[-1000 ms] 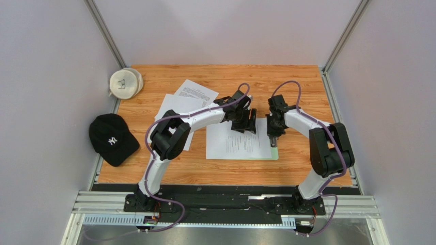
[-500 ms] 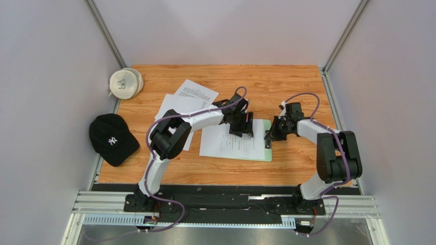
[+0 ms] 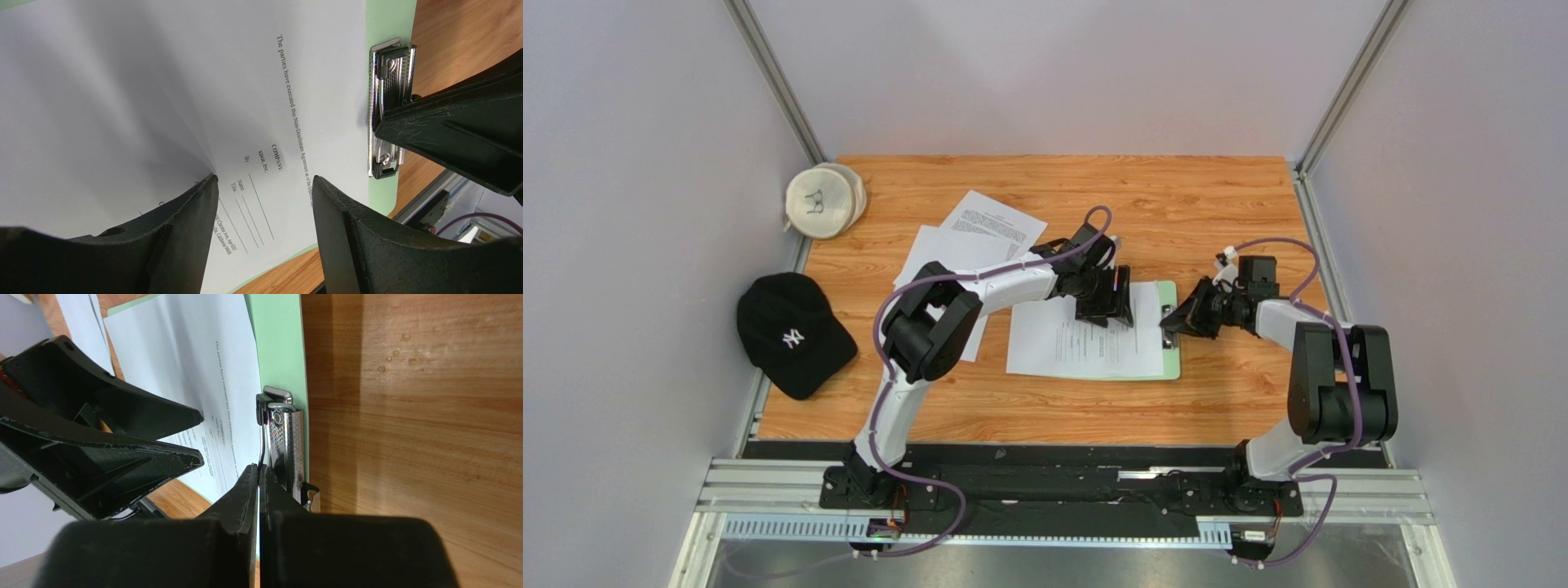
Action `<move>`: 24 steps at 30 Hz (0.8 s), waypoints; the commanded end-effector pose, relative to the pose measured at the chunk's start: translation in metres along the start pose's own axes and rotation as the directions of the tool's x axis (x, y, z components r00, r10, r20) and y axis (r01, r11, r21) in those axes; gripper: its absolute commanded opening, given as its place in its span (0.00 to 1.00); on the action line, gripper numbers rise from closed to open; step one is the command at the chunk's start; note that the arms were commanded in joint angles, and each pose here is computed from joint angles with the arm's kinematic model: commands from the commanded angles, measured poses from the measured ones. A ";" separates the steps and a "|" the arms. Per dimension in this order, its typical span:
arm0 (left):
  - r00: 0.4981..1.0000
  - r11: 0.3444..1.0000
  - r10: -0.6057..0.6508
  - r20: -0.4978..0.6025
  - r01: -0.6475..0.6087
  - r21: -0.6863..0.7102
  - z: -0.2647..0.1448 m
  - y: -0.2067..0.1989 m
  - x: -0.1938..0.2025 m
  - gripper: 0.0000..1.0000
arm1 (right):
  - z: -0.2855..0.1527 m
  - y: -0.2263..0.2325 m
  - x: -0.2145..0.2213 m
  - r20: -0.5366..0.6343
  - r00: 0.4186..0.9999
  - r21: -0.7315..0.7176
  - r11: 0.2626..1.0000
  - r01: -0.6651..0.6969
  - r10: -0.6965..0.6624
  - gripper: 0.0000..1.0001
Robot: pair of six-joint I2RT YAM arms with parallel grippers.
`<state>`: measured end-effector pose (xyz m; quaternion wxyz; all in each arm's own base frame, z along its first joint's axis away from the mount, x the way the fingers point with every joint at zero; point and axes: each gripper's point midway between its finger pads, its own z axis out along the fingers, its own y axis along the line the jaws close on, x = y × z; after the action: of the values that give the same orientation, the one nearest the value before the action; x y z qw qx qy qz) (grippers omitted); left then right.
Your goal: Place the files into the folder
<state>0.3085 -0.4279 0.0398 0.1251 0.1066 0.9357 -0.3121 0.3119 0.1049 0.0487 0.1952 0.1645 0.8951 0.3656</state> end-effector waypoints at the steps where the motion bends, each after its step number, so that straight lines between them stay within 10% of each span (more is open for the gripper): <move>1: 0.997 0.998 -0.040 -0.063 0.037 -0.043 0.013 0.024 0.023 0.68 | -0.008 0.027 -0.014 0.050 0.999 -0.177 0.984 -0.008 0.017 0.00; 24: 0.996 0.999 -0.035 -0.086 0.033 -0.016 0.019 0.022 0.023 0.68 | -0.005 0.030 -0.015 0.031 0.988 -0.364 0.923 -0.128 0.149 0.00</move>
<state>0.3100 -0.4293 0.0396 0.1143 0.1020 0.9298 -0.3348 0.3191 0.1062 0.0461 0.2047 0.2164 0.8365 0.4600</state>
